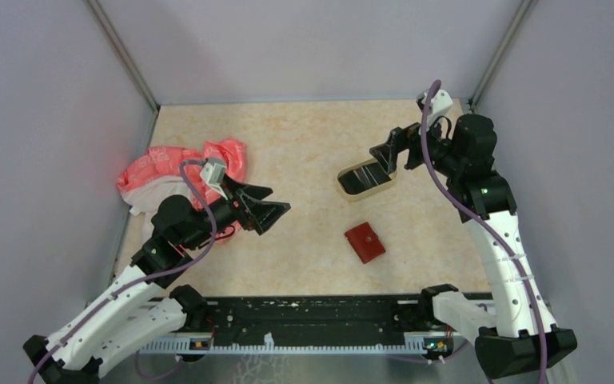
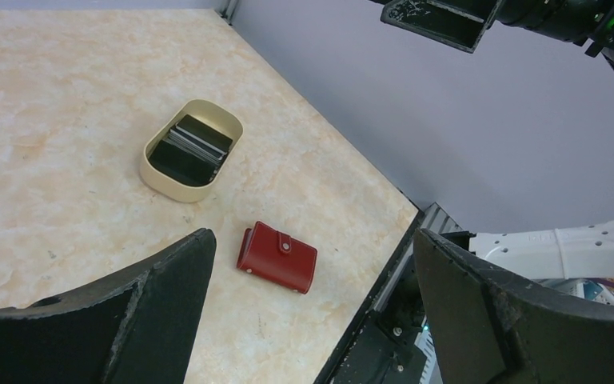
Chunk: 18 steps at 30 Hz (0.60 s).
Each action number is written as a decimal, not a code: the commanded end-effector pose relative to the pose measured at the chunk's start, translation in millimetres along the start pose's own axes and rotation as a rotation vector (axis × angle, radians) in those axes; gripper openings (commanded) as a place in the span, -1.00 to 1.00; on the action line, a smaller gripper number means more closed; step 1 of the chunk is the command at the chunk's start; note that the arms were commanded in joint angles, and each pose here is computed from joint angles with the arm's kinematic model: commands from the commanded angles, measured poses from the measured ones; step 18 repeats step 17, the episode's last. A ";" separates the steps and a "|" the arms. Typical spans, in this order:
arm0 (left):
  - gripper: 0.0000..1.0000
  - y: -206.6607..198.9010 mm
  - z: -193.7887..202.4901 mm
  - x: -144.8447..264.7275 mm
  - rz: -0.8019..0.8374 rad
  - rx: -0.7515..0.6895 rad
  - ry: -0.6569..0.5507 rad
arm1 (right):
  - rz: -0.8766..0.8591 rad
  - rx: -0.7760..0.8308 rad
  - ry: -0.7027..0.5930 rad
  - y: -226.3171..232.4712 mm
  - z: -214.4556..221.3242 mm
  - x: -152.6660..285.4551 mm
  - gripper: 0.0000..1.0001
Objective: Put the credit cards into the card holder
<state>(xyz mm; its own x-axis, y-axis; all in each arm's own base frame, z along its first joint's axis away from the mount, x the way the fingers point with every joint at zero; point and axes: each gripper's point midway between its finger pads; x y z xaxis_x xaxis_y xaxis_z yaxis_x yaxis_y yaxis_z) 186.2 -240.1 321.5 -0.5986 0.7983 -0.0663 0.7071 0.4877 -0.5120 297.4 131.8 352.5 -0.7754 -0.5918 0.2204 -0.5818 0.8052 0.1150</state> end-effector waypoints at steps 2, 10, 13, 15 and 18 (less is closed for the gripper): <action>0.98 1.4 -5.0 -0.6 -0.001 -0.013 -0.031 | 0.011 0.030 -0.067 1.5 -17.9 8.1 0.97; 0.98 8.7 -0.7 0.0 -0.029 -0.028 -0.025 | 0.006 0.024 -0.065 2.2 -16.4 7.3 0.97; 0.98 12.3 -0.7 0.4 -0.046 -0.038 -0.024 | -0.005 0.023 -0.064 3.5 -16.3 5.8 0.97; 0.98 13.5 -0.8 1.0 -0.053 -0.045 -0.024 | -0.012 0.016 -0.062 4.4 -15.6 4.7 0.97; 0.98 14.2 -1.3 1.1 -0.057 -0.050 -0.026 | -0.014 0.027 -0.066 4.5 -17.1 4.8 0.97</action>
Point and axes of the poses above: each gripper's point midway between its finger pads, its own x axis back along the fingers, its own y axis along the line the jaws close on, z = x × y, and after that the axes turned 1 degree about x, right-handed
